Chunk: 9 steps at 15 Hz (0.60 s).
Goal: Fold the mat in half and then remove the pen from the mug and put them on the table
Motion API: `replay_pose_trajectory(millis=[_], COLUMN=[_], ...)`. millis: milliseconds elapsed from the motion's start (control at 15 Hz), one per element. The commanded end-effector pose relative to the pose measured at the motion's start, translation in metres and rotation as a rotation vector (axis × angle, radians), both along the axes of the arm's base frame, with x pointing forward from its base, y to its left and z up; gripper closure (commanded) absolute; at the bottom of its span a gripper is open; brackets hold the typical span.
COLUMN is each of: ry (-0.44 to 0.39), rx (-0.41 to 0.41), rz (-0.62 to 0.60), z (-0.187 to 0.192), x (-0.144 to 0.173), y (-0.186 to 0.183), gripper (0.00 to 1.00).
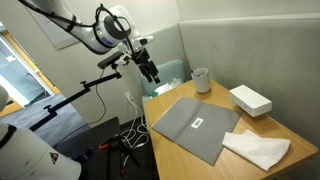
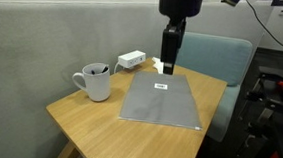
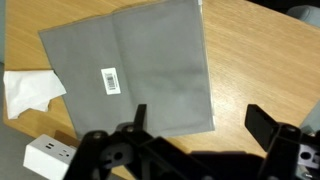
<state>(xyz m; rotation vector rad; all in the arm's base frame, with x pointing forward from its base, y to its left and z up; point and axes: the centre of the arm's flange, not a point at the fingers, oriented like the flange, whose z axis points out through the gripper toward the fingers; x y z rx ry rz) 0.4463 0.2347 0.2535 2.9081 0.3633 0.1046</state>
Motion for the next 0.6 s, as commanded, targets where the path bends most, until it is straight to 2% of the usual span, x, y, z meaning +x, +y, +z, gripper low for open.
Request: replay_pose_trajectory(millis=[0, 267, 533], ry=[0.011, 0.029, 0.046], rx=[-0.014, -0.019, -0.028], rz=[0.019, 0.036, 0.065], z=[-0.011, -0.025, -0.059], x=[0.000, 0.003, 0.012], y=[0.005, 0.012, 0.028], gripper=[0.00, 0.00, 0.00])
